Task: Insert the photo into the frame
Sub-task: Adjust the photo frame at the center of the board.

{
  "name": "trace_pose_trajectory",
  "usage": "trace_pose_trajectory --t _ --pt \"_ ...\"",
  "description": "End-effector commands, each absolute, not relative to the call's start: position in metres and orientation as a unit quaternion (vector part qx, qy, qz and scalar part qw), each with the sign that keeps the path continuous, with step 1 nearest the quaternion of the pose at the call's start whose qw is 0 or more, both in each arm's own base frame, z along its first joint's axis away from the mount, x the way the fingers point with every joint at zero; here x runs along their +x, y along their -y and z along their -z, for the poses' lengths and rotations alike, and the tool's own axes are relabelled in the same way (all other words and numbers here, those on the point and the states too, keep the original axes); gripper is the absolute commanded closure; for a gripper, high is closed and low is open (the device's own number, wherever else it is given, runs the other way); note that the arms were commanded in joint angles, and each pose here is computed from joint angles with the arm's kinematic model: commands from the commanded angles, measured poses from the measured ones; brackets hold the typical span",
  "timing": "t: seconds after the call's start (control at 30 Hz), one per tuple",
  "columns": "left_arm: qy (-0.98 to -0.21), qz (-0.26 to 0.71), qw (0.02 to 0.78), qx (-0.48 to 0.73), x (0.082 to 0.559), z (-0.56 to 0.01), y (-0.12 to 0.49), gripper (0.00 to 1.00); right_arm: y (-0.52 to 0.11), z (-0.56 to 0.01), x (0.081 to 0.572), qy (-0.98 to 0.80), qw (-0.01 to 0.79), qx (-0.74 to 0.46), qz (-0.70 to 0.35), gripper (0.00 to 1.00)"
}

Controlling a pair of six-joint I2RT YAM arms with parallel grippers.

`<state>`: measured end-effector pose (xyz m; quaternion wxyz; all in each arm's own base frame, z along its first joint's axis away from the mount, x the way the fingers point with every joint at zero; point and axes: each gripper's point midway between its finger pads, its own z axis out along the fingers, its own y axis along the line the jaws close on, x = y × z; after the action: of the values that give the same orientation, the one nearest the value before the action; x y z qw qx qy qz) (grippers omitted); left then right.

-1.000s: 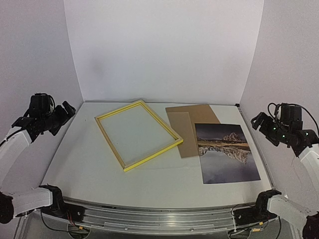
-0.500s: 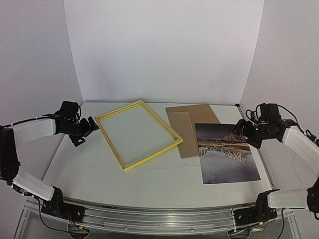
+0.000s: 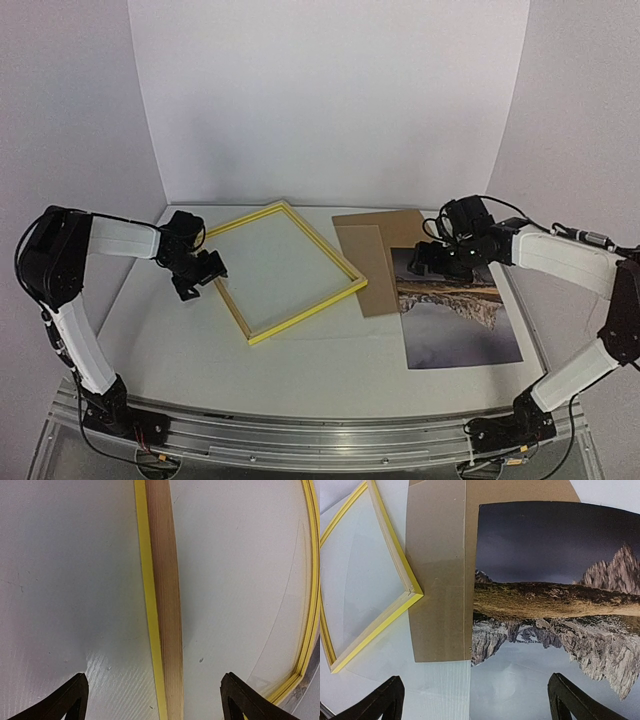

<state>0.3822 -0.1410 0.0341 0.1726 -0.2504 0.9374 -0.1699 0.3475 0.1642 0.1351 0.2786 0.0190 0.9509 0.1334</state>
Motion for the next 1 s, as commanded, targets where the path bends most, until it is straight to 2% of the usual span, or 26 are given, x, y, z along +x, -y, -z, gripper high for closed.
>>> trace_pose_trajectory --t 0.0,0.2,0.57,0.73,0.97 --pt "-0.941 0.158 0.181 -0.24 0.4 -0.032 0.152 0.13 -0.163 -0.146 0.361 -0.94 0.316 0.037 -0.126 0.03" --pt "-0.954 0.126 0.153 -0.223 0.407 -0.006 0.162 0.28 -0.16 -0.138 0.357 -0.941 0.313 0.044 -0.122 0.03" --pt "-0.973 0.016 0.144 -0.177 0.401 0.003 0.134 0.77 -0.168 -0.117 0.359 -0.949 0.294 0.03 -0.113 0.06" --pt "-0.977 0.011 0.157 -0.143 0.399 -0.01 0.131 0.98 -0.178 -0.107 0.361 -0.952 0.285 0.014 -0.115 0.07" --pt "-0.978 0.024 0.19 -0.086 0.395 -0.035 0.131 1.0 -0.202 -0.101 0.358 -0.95 0.278 -0.023 -0.14 0.1"
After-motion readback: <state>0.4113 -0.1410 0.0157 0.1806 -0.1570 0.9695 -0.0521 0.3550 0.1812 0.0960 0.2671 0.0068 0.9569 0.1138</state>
